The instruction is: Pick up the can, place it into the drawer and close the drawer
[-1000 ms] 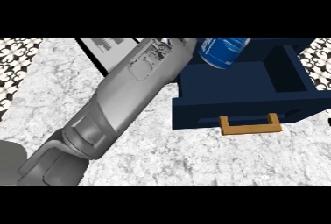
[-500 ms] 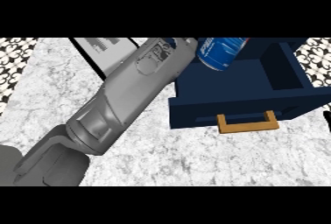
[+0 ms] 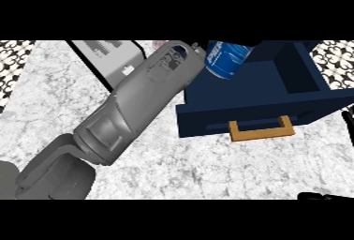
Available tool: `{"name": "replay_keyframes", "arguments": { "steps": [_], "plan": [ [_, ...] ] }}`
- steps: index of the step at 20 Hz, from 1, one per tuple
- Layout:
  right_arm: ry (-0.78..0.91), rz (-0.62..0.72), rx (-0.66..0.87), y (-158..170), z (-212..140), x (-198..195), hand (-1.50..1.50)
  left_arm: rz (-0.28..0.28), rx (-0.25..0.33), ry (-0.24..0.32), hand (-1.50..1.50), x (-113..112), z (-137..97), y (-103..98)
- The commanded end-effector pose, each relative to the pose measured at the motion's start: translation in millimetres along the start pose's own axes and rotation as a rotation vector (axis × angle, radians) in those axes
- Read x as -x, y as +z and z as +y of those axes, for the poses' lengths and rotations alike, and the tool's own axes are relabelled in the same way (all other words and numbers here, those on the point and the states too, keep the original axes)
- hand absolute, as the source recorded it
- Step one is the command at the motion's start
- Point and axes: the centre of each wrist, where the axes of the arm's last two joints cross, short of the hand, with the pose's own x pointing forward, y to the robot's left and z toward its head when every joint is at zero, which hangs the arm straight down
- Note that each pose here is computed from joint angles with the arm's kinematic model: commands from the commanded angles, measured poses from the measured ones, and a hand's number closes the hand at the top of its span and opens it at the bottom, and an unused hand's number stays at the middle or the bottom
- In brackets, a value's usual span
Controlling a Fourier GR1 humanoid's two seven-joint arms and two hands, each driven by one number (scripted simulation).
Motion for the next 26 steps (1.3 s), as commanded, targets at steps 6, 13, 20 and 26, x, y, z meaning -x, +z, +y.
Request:
{"name": "replay_keyframes", "arguments": {
  "steps": [6,13,20,26],
  "plan": [
    [0.000,-0.014,-0.017,-2.5,6.7,-2.5,-1.50,-0.035,-0.042,-0.091,1.50,27.3,0.9,3.1],
    [0.006,-0.026,-0.022,-14.3,8.7,-1.0,-1.50,0.001,-0.080,-0.087,-1.50,37.8,2.6,4.1],
    [-0.005,-0.024,-0.028,-15.9,8.4,-1.2,-1.50,0.007,-0.120,-0.080,-1.50,35.0,-2.4,7.6],
    [0.156,-0.130,-0.020,-5.9,6.2,-27.5,-1.50,0.025,-0.148,-0.010,-1.50,31.6,-1.2,6.2]
  ]
}}
